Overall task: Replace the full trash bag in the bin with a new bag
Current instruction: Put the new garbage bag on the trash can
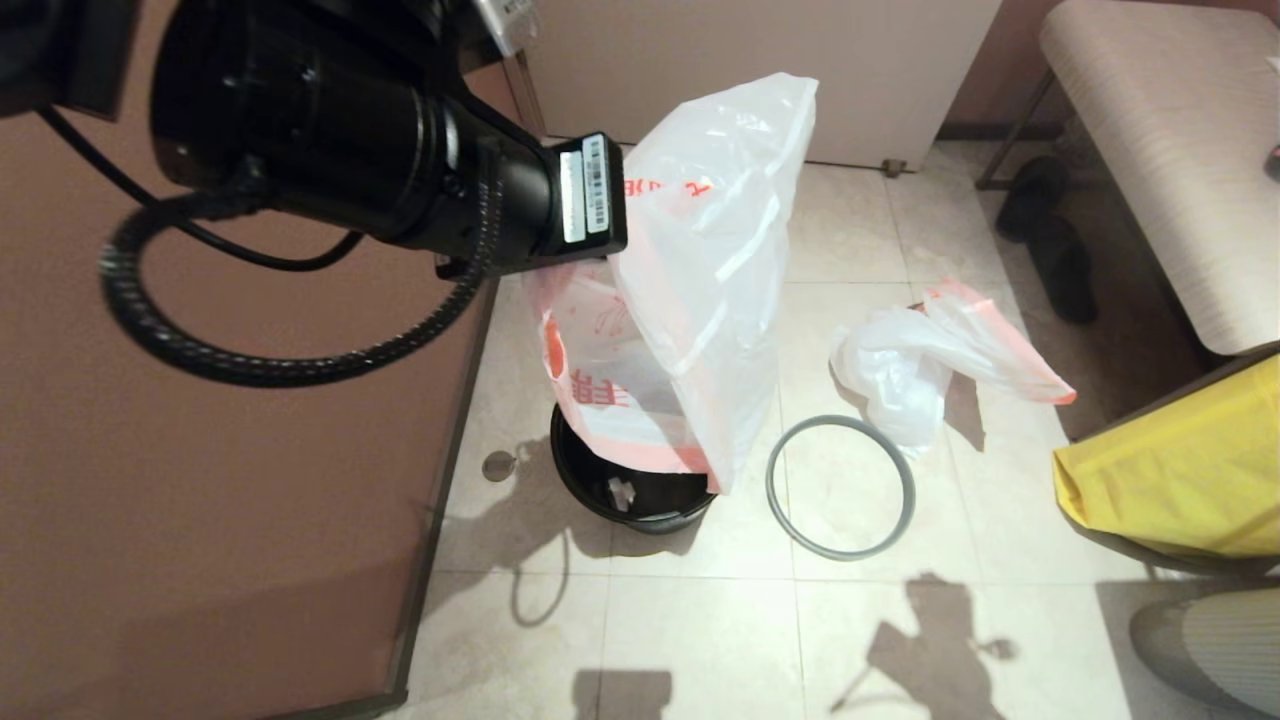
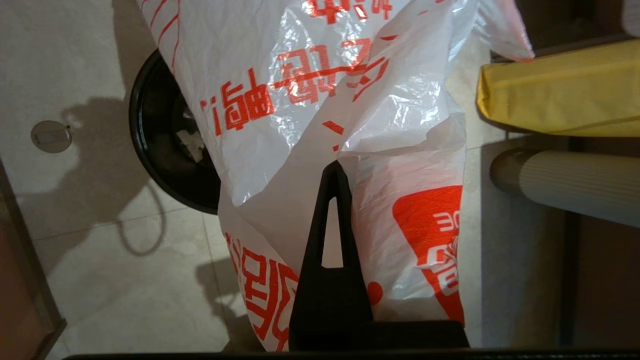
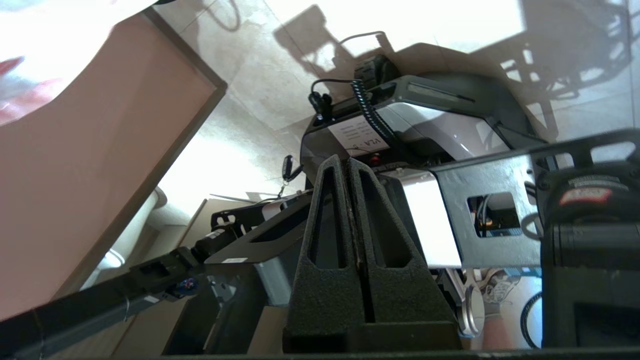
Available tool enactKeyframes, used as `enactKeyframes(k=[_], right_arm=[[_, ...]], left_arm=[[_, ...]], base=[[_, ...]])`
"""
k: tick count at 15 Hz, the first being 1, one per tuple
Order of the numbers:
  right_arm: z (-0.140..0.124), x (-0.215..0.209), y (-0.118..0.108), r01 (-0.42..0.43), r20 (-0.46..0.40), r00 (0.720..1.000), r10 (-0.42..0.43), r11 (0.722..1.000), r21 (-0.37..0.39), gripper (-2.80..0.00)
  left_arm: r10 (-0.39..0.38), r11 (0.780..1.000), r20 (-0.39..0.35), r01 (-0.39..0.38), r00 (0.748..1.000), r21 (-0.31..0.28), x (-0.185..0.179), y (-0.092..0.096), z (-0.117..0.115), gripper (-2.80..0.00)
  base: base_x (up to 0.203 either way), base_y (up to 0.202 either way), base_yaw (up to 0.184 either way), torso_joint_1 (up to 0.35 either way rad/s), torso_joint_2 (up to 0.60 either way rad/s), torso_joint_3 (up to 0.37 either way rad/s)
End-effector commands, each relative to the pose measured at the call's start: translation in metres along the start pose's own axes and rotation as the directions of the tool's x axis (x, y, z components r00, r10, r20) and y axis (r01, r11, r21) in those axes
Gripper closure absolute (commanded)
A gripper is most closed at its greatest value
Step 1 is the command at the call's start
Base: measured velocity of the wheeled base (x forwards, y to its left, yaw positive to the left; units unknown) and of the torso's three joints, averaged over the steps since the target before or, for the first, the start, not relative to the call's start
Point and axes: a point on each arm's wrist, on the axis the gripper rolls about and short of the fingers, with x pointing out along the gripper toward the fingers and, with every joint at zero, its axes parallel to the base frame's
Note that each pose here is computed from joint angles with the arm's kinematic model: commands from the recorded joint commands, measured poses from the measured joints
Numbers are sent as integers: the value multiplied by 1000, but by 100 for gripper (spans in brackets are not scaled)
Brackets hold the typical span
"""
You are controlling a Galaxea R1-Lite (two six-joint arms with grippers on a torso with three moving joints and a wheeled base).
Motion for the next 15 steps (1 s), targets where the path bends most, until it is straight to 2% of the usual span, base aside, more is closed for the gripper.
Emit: enactKeyframes(k=[1,3,5,6,8,9,11,12,14,15], right_arm=[[-8,-1,-6,9,2,1000,-9,1000,21,0],[-11,1,-9,18,-5,1000,-18,999,32,0],[-11,4,-11,23,-14,1000,-23,999,37,0],[-11,4,-11,25,-17,1000,-24,999,37,0],[-10,7,-12,35,-29,999,-34,998,44,0],[-9,11,-14,44,-44,998,-42,998,50,0],[-7,20,-18,57,-64,997,-53,997,60,0],[-7,24,-20,59,-68,996,-55,996,61,0],[-8,28,-23,64,-78,995,-59,996,66,0],[-8,28,-23,62,-78,995,-57,996,67,0]], left_arm=[[-33,999,57,35,998,-38,-31,5,8,0],[-72,992,57,77,996,-98,-40,11,10,0],[-136,972,13,136,991,-190,-40,23,13,0],[-160,956,1,155,987,-248,-39,28,14,0],[-251,920,-12,234,968,-313,-46,34,17,0],[-302,895,-14,278,953,-348,-51,39,19,0],[-388,829,-24,338,921,-445,-54,51,24,0],[-437,787,-20,372,899,-492,-59,57,26,0],[-549,685,-15,439,835,-582,-69,75,32,0],[-608,634,-32,460,793,-622,-69,83,32,0]], base=[[0,0,0,0,0,0],[0,0,0,0,0,0],[0,0,0,0,0,0],[0,0,0,0,0,0],[0,0,0,0,0,0],[0,0,0,0,0,0],[0,0,0,0,0,0],[0,0,0,0,0,0],[0,0,0,0,0,0],[0,0,0,0,0,0]])
